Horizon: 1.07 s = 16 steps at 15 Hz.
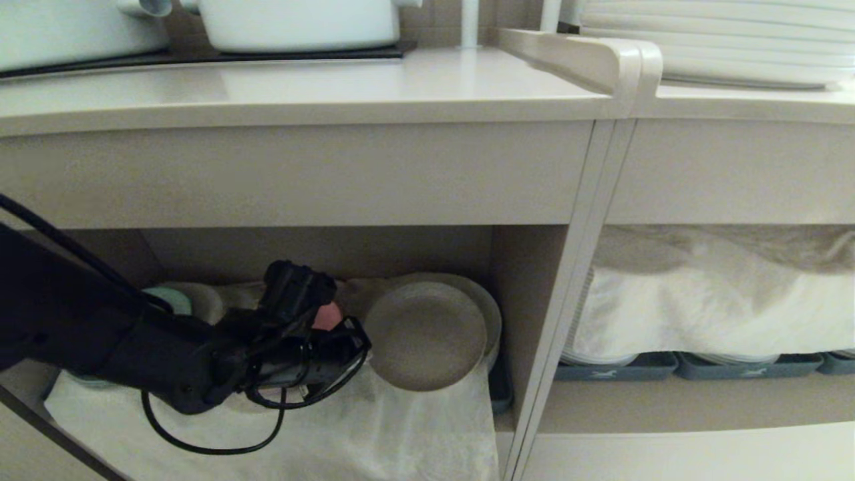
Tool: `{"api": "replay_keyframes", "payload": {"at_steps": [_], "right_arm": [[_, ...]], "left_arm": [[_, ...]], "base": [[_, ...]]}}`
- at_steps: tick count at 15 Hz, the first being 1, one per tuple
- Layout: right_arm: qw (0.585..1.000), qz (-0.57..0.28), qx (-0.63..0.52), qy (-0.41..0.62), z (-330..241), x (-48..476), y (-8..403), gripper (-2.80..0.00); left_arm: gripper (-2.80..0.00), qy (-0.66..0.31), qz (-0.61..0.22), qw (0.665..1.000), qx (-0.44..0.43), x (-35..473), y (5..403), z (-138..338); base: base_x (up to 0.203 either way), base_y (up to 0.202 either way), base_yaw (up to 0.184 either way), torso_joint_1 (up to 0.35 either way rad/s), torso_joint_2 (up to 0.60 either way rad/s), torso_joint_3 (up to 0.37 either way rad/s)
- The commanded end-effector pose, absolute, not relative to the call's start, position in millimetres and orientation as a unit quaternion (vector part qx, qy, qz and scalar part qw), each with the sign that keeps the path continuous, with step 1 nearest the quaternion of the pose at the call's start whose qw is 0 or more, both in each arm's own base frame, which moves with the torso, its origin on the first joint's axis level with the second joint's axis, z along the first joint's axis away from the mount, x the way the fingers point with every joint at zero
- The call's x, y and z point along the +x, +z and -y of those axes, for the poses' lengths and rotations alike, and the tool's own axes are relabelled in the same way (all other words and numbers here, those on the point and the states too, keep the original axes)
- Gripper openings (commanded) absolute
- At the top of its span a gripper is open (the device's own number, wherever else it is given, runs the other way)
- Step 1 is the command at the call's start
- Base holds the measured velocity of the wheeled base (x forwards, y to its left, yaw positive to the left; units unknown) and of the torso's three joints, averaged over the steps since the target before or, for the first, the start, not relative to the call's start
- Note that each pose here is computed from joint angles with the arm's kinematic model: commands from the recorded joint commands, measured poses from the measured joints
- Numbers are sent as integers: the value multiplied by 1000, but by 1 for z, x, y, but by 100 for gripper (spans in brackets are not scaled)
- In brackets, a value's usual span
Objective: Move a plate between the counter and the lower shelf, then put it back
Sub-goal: Put the plate in the cupboard
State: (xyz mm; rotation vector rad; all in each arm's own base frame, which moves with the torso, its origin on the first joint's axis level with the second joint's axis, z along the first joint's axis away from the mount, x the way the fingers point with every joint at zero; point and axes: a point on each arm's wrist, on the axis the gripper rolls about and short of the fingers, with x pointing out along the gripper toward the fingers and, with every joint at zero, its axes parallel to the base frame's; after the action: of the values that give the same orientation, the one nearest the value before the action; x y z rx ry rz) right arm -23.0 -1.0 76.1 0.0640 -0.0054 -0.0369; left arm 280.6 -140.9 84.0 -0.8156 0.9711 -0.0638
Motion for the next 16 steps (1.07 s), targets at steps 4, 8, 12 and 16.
{"api": "replay_keyframes", "payload": {"at_steps": [4,8,12,16], "right_arm": [[999,2,32,-18,1,-23,76,-280],[999,2,32,-18,1,-23,76,-280],[999,2,32,-18,1,-23,76,-280],[999,3,32,-18,1,-23,76,-280]], "left_arm": [[-280,-22,-451,804,-387,296,77,148],[-280,-20,-452,804,-387,300,73,150],[-280,-8,-444,807,-388,308,69,152],[-280,0,-443,805,-394,311,67,154]], "base": [[0,0,0,0,0,0],[0,0,0,0,0,0],[0,0,0,0,0,0],[0,0,0,0,0,0]]}}
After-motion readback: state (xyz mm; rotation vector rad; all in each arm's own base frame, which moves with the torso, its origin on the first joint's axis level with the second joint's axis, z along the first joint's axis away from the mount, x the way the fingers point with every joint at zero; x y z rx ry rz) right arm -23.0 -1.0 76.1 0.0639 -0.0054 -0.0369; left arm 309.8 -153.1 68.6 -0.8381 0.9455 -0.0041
